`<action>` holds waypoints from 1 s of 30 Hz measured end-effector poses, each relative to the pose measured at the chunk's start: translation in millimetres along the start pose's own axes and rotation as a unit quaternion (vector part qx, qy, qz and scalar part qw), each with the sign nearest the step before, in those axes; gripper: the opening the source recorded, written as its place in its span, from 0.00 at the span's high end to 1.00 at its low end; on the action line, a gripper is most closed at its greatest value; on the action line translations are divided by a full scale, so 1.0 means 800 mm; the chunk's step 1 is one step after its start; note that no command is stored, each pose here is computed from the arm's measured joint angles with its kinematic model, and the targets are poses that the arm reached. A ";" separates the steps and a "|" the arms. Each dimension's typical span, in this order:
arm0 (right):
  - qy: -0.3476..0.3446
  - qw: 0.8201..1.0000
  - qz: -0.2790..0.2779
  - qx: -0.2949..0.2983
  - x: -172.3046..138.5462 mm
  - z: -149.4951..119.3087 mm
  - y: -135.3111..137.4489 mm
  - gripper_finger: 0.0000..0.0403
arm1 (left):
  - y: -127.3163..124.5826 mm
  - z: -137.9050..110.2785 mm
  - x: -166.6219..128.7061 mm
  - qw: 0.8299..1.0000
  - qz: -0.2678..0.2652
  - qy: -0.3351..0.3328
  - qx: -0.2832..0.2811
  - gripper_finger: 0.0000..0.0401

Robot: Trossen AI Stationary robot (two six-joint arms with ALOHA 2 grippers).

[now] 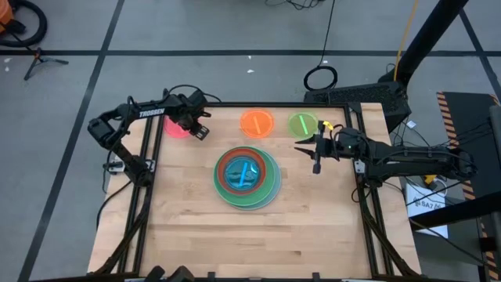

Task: Stack plastic plates
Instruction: Stack the pink plate on top of the blue plate

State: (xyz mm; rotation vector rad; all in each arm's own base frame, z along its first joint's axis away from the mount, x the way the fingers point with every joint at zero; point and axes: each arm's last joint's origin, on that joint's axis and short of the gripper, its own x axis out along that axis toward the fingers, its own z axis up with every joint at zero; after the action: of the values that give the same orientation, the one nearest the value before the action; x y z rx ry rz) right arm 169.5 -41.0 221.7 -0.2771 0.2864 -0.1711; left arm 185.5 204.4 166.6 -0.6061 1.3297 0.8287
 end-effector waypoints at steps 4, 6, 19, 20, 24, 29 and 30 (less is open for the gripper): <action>0.000 1.000 0.000 0.000 0.000 0.000 0.000 0.82 | 0.002 0.001 0.000 0.999 0.031 -0.008 0.000 0.72; 0.000 1.000 0.000 0.000 0.000 0.000 0.000 0.82 | 0.002 -0.001 0.000 0.999 0.033 0.001 0.007 0.75; 0.000 1.000 0.000 0.000 0.000 0.000 0.000 0.82 | 0.000 0.005 0.000 0.999 0.030 -0.023 -0.003 0.85; 0.000 1.000 0.000 0.000 0.000 0.000 0.000 0.82 | 0.000 0.005 0.000 0.999 0.030 -0.023 0.000 0.83; 0.000 1.000 0.000 0.000 0.000 0.000 0.000 0.82 | 0.000 0.006 0.000 0.999 0.030 -0.027 0.002 0.73; 0.000 1.000 0.000 0.000 0.000 0.000 0.000 0.82 | 0.000 0.006 0.000 0.999 0.030 -0.028 0.003 0.68; 0.000 1.000 0.000 0.000 0.000 0.000 0.000 0.82 | 0.000 0.006 0.000 0.999 0.030 -0.028 0.003 0.68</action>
State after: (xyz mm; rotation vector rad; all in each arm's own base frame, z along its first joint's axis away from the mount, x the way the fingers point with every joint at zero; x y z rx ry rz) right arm 169.5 -41.0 221.8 -0.2771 0.2861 -0.1708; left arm 188.4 208.0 167.7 -0.5370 1.3038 0.8844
